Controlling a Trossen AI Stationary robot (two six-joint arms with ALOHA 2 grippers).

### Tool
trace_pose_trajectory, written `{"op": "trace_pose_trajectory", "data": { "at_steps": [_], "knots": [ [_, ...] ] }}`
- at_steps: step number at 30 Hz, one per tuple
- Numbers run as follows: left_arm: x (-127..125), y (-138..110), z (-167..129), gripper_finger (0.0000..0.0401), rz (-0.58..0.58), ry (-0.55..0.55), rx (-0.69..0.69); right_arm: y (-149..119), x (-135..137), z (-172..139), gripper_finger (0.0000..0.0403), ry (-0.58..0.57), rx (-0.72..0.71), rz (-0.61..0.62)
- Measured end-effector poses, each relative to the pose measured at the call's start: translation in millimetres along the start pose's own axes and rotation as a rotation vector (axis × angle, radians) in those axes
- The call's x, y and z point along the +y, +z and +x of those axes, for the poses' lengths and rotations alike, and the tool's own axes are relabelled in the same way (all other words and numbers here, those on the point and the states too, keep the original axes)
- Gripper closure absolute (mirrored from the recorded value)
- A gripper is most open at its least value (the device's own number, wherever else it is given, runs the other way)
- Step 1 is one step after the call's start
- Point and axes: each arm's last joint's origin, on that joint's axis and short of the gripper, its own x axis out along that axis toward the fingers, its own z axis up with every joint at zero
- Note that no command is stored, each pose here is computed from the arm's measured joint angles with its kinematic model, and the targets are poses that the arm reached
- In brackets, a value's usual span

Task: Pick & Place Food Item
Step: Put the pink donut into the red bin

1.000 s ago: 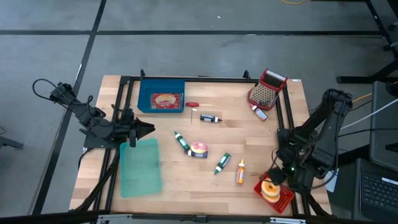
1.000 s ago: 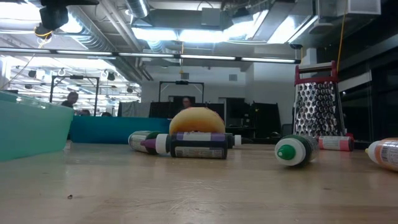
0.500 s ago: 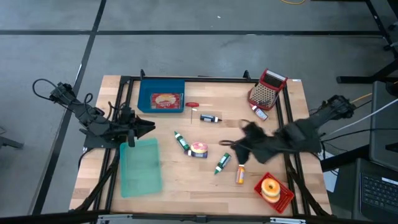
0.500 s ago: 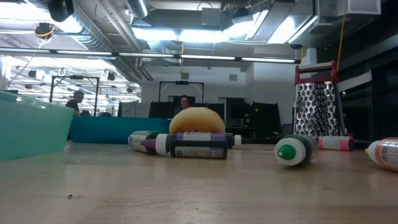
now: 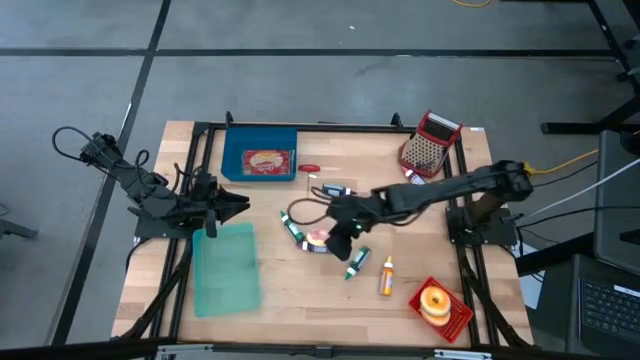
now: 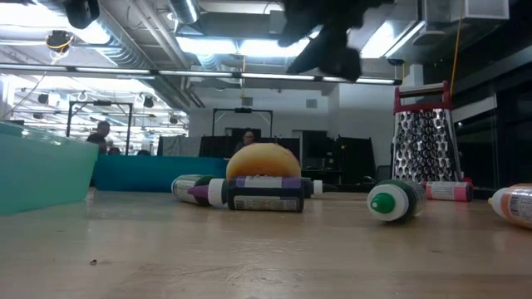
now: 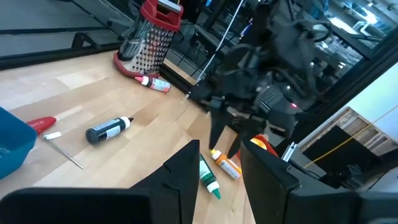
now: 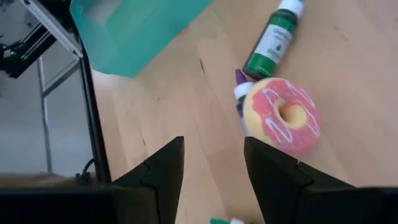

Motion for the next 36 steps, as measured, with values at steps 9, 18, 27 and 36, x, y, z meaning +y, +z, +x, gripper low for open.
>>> {"op": "trace_pose_trajectory", "data": {
  "at_steps": [9, 18, 27, 36],
  "knots": [
    [0, 0, 0, 0.029, 0.01, 0.004, -0.003, 10, -20, 24, 0.0233, 0.015, 0.054, -0.025],
    [0, 0, 0, 0.029, 0.01, 0.004, -0.003, 13, -37, 44, 0.0233, -0.009, 0.084, -0.023],
    [0, 0, 0, 0.029, 0.011, 0.004, -0.003, 10, -51, 73, 0.0233, 0.016, 0.152, -0.001],
    [0, 0, 0, 0.029, 0.018, 0.004, -0.003, 5, -56, 86, 0.0239, 0.012, 0.191, 0.021]
  ]
}}
